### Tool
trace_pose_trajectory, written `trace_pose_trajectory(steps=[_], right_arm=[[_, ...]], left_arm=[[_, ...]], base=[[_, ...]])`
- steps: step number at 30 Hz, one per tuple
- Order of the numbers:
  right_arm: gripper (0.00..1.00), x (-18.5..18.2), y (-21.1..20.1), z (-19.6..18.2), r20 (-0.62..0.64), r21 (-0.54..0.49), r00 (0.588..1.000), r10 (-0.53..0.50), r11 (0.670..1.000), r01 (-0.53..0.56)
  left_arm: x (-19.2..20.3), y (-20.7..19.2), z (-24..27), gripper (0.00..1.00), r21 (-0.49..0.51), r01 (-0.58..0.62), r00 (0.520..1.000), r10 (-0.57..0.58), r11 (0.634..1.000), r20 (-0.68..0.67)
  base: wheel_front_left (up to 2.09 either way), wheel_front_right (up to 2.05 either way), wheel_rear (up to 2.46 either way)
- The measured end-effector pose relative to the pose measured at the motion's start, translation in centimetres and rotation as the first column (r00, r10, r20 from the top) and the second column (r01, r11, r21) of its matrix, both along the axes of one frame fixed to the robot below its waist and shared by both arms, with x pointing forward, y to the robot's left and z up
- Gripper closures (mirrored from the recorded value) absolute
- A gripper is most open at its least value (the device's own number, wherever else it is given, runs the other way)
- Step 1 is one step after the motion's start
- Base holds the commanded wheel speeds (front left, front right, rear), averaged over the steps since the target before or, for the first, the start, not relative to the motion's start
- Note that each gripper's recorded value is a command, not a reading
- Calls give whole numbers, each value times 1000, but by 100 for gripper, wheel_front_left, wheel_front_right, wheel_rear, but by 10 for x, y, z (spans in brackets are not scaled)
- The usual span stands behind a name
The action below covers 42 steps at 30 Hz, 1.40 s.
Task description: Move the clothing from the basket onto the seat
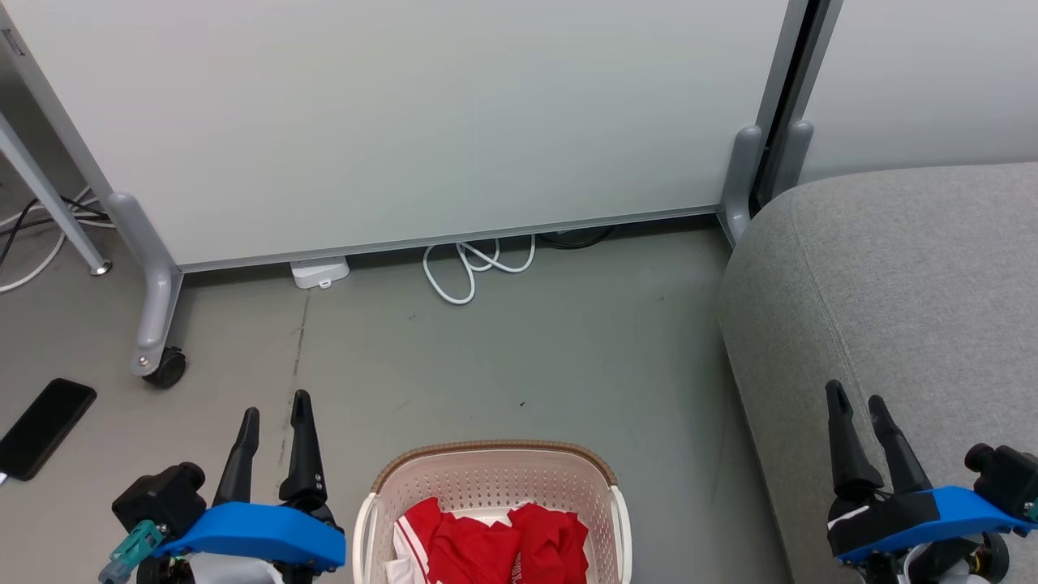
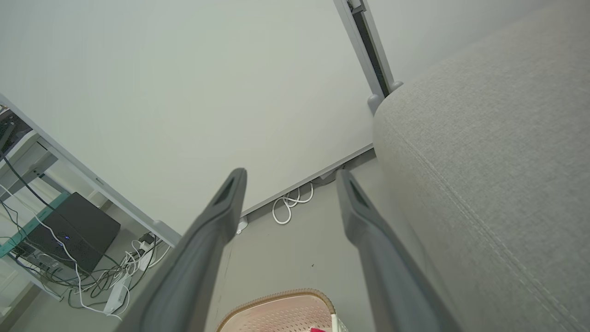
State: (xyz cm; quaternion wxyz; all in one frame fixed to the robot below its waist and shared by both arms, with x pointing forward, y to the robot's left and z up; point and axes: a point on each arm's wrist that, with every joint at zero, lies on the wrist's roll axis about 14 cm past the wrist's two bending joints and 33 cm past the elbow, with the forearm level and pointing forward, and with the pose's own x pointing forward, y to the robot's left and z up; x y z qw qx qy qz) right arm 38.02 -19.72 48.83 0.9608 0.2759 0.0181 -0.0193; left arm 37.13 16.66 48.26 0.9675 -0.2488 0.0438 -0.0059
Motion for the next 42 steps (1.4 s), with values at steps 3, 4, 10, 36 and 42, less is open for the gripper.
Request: trace_pose_trajectory(steps=[3, 4, 10, 36, 42], right_arm=[[0, 0, 1, 1, 1, -40, 1000, 8, 999, -8], [0, 0, 1, 1, 2, -52, 1000, 10, 999, -10], [0, 0, 3, 2, 4, -120, 1000, 23, 993, -22], [0, 1, 14, 1, 4, -341, 997, 77, 937, -71], [0, 1, 15, 2, 8, -384, 996, 86, 920, -76]], left_arm=[[0, -1, -1, 0, 42, 7, 1000, -7, 999, 2], [0, -1, -1, 0, 55, 7, 1000, -7, 998, 4], [-1, -3, 0, 0, 101, 17, 1000, -19, 995, 14], [-3, -9, 2, 0, 258, 44, 996, -63, 965, 65], [-4, -11, 1, 0, 297, 54, 994, -78, 953, 71]], base=[[0, 0, 0], [0, 0, 0], [0, 0, 0], [0, 0, 0], [0, 0, 0]])
